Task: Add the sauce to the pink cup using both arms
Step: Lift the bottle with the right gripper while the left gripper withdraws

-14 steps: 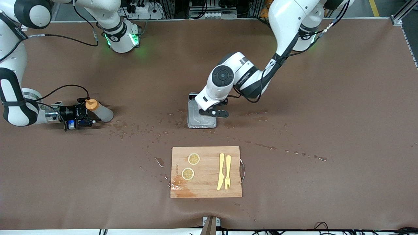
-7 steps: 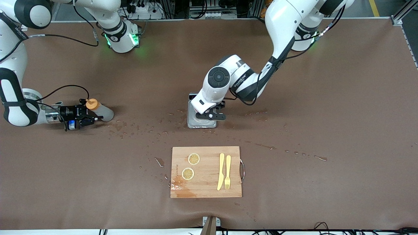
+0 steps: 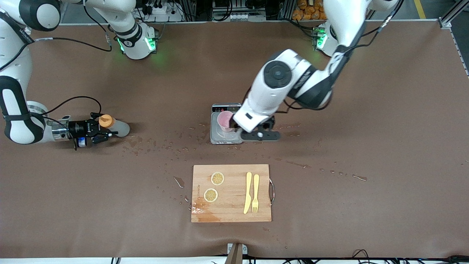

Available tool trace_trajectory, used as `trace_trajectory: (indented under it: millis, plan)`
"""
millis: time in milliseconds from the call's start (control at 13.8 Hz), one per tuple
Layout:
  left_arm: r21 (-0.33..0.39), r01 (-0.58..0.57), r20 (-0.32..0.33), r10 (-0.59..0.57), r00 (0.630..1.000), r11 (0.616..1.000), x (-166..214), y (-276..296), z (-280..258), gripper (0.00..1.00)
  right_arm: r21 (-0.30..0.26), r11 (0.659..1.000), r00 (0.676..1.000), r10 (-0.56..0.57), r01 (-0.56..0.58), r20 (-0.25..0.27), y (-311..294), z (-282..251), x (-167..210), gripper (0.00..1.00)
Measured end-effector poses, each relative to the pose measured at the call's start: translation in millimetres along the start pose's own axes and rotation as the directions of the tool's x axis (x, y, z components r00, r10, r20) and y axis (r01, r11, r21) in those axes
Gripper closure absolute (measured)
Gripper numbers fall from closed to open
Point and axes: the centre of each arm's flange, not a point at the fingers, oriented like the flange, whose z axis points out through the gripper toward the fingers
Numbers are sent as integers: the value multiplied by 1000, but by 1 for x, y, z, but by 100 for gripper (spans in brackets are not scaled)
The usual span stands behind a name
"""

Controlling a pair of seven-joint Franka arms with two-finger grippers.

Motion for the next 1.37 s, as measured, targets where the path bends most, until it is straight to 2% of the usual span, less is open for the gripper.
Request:
trace_trajectory:
  millis: [217,506,650,867,1011,1228,1373]
  plan:
    - [38,-21,2,21,1000,999,33,-65,-46,0,-7,999,998,37,-38,-60,-19,1,-51,43]
    - [67,-60,-19,61,998,996,68,-162,-110,0,42,997,978,79,-72,-192,-36,18,-118,43]
    - [89,-76,-10,77,997,993,67,-199,-145,0,64,994,962,101,-88,-253,-38,41,-150,43]
    - [120,-77,22,75,997,990,50,-214,-178,0,76,989,933,146,-128,-330,-40,73,-195,43]
    - [140,-74,34,70,997,987,44,-227,-192,0,85,986,905,168,-146,-391,-42,88,-224,43]
    - [172,-110,72,99,993,979,33,-256,-215,0,97,979,839,203,-179,-505,-44,115,-266,43]
    - [179,-116,84,102,991,977,23,-258,-226,0,108,974,782,226,-201,-581,-47,136,-293,43]
